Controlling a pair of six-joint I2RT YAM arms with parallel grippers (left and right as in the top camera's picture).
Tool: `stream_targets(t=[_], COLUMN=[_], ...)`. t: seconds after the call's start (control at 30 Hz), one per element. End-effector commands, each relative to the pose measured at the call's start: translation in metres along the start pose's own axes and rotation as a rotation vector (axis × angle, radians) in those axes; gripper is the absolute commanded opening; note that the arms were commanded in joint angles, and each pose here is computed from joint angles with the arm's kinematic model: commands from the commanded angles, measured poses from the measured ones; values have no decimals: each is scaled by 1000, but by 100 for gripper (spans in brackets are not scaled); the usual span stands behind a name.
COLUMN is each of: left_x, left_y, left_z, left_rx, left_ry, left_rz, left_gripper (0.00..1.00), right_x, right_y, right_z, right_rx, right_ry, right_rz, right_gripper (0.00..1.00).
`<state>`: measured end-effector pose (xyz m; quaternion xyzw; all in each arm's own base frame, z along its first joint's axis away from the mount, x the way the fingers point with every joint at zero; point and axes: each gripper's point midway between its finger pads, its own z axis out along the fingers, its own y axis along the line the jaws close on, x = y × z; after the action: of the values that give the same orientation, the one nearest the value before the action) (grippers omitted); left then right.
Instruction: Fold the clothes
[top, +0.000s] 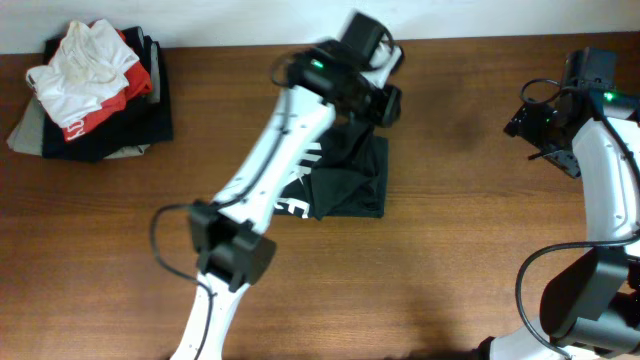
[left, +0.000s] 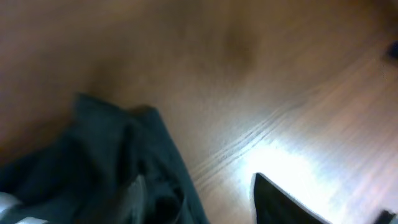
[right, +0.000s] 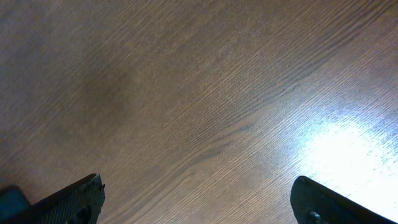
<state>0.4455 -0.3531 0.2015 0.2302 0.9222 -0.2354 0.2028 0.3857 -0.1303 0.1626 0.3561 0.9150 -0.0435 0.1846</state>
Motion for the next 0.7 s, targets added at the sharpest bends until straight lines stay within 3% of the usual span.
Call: stream_targets(t=[0.0, 0.23, 0.43, 0.67], left_x=[-20, 28, 75, 99], left_y=[40, 146, 179, 175], left_z=[-74, -72, -5, 38], left_rx=[-125, -270, -250, -167], left_ry=[-96, 79, 233, 265], left_rz=[-3, -206, -276, -285], left_gripper=[64, 65, 49, 21], right_x=[-2, -2, -2, -2], right_y=[-3, -3, -3, -3], right_z=[2, 2, 2, 2], right_rx=[21, 21, 21, 21], right_ry=[-9, -9, -9, -9], right_rz=[6, 6, 6, 6], right_gripper=[99, 99, 99, 99])
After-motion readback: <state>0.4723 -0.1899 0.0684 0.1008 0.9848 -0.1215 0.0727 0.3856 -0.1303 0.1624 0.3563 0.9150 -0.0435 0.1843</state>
